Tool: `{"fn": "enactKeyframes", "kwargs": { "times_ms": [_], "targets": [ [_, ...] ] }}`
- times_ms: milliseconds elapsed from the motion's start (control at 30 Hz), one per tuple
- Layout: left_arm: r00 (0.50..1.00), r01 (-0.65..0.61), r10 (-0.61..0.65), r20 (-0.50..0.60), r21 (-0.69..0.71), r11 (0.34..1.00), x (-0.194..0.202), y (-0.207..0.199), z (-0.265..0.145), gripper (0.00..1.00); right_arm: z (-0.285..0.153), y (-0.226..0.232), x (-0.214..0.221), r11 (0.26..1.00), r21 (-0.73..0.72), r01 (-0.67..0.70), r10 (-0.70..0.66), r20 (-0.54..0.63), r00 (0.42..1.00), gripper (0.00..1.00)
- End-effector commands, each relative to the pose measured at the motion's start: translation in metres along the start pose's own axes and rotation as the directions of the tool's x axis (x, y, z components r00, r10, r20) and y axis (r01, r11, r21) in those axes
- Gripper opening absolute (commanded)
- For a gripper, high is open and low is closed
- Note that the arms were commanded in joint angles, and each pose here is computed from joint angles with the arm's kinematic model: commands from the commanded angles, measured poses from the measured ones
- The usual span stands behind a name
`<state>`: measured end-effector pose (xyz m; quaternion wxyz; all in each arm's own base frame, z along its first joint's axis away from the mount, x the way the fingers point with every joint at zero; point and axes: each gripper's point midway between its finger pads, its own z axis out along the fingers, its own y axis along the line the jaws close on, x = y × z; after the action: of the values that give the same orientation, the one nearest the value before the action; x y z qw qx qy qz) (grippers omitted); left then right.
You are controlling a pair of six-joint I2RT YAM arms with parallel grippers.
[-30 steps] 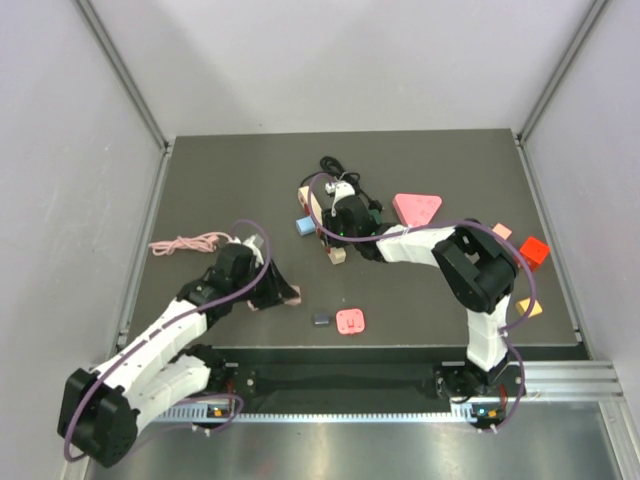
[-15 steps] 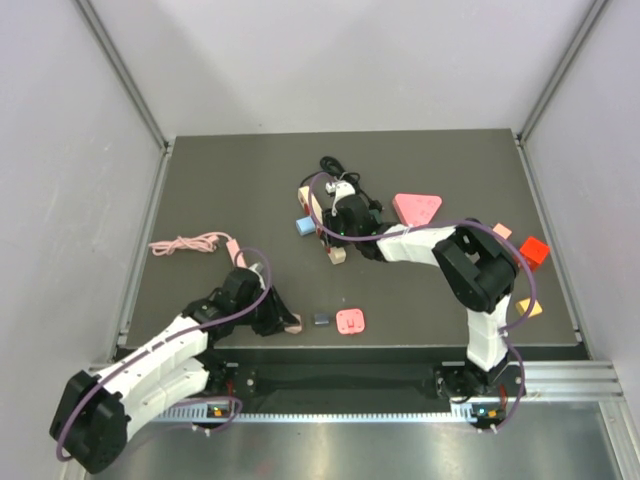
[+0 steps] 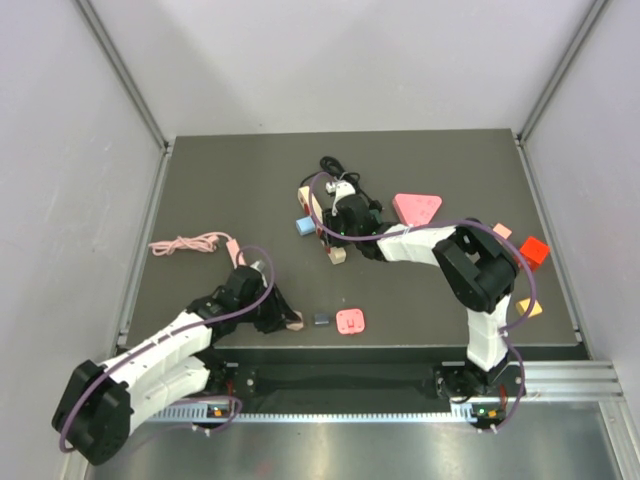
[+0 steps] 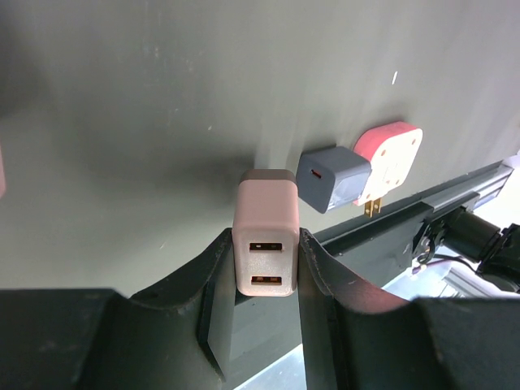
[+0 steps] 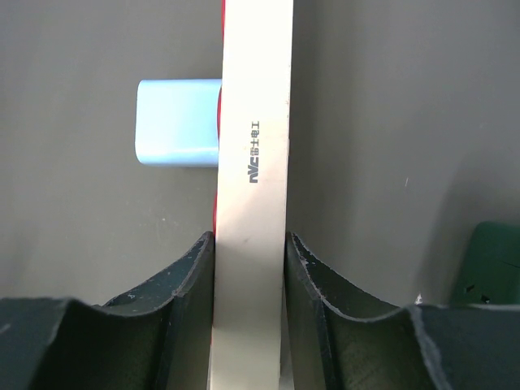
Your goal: Pull the plug off the socket
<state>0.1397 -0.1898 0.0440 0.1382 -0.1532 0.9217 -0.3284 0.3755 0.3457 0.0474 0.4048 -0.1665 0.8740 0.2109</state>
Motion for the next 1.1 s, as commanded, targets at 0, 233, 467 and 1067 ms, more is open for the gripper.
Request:
{"fn": "enactKeyframes", "kwargs": {
  "times_ms": [0, 233, 467, 1067],
  "targets": [
    [1.000, -0.013, 0.012, 0.023, 0.041, 0.999, -0.006, -0.011, 0.001, 0.15, 0.003, -0.016, 0.052, 0.999, 0.029, 0.031, -0.026, -0.166, 0.986, 0.00],
    [0.998, -0.026, 0.029, 0.056, -0.041, 0.999, -0.011, 0.000, -0.009, 0.47, 0.003, -0.015, 0.052, 0.999, 0.024, 0.035, -0.030, -0.167, 0.985, 0.00],
    [0.986, -0.068, 0.084, 0.145, -0.109, 0.992, -0.031, -0.005, -0.032, 0.66, 0.004, -0.014, 0.054, 0.999, 0.021, 0.035, -0.031, -0.171, 0.985, 0.00],
    [0.954, -0.163, 0.143, 0.262, 0.054, 0.985, -0.083, -0.080, -0.011, 0.65, 0.005, -0.009, 0.059, 0.999, 0.000, 0.038, -0.037, -0.187, 0.982, 0.00]
  ]
}}
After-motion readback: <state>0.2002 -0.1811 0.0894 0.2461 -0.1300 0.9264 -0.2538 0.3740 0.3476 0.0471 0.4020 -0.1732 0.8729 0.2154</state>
